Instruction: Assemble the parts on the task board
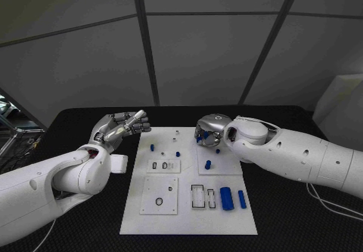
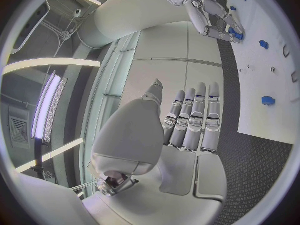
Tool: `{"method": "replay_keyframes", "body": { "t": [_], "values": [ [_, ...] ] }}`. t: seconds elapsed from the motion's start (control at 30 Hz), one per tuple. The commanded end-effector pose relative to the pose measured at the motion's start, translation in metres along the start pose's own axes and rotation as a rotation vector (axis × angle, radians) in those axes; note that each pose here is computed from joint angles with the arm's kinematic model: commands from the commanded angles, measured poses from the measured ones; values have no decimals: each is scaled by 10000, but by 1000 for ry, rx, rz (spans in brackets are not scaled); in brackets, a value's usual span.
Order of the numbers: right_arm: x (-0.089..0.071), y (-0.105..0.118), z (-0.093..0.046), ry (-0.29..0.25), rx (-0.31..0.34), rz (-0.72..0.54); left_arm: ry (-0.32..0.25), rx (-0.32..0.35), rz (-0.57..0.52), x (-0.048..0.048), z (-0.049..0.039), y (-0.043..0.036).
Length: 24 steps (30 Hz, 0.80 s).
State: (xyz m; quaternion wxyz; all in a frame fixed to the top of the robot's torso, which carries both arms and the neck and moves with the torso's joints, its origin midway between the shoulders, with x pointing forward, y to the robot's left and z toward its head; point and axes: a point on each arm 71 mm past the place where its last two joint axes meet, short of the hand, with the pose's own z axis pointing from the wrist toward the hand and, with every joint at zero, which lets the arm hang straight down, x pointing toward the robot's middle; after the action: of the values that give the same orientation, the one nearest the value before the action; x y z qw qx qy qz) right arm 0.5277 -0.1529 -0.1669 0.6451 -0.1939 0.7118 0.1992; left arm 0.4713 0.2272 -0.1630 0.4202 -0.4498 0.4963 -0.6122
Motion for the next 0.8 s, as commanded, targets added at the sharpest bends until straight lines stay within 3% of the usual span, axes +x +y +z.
{"method": "replay_keyframes", "body": {
  "t": [0.03, 0.33, 0.53, 0.8],
  "values": [
    [-90, 36, -14, -100, -29, 26, 19, 3, -7, 21, 4, -13],
    [-223, 105, 30, -202, -41, 56, 23, -3, -18, 34, 8, -7],
    [-242, 137, 169, -214, -40, 59, 27, -5, -23, 51, 13, -2],
    [-214, 203, 357, -189, -38, 63, 32, -7, -26, 75, 26, 4]
  ]
}}
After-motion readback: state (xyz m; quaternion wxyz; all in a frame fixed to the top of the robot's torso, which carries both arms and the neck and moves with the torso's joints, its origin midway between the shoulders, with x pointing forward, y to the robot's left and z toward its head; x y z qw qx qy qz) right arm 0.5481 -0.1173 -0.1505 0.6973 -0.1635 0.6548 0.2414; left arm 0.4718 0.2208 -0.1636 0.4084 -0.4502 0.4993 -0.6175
